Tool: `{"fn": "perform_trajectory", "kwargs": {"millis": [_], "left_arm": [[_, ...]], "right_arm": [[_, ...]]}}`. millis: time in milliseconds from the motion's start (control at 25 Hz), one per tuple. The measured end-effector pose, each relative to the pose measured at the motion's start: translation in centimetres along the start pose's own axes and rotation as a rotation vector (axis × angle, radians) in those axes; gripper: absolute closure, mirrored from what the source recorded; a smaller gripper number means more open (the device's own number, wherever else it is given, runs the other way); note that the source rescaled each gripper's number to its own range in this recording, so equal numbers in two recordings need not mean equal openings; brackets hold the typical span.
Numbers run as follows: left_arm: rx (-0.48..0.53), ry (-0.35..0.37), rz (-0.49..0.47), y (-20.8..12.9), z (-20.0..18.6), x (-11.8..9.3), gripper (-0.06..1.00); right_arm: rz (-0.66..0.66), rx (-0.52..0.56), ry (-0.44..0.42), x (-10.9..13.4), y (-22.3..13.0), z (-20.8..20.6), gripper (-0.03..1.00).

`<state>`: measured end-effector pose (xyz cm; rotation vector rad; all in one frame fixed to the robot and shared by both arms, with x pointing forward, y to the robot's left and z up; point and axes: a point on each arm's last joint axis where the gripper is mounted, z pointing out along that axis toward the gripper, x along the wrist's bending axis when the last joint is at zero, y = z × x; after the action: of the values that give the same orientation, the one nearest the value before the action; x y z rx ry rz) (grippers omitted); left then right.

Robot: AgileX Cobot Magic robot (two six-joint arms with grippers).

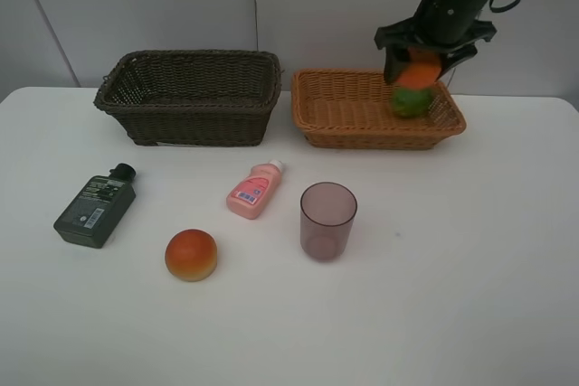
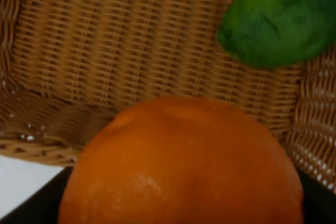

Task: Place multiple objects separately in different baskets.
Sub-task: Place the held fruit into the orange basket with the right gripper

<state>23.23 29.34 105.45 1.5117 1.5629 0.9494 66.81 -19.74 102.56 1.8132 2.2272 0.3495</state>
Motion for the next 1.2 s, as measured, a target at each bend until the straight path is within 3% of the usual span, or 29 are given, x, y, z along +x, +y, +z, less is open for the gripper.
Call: {"fn": "perform_trajectory", "kwargs": {"millis": [360, 920, 1200], "left_arm": [[0.0, 0.0, 0.0, 0.0, 0.0, 0.0, -0.06], [0.0, 0.0, 0.0, 0.0, 0.0, 0.0, -0.06], [0.0, 0.0, 0.0, 0.0, 0.0, 0.0, -0.06]], "right_arm": [[-0.01, 0.021, 0.001, 0.9, 3.4, 4.2, 0.64], [-0.014, 0.043, 0.005, 1.2, 3.4, 8.2, 0.64], [-0.014, 0.034, 0.006, 1.2, 3.4, 8.4, 0.61]]}}
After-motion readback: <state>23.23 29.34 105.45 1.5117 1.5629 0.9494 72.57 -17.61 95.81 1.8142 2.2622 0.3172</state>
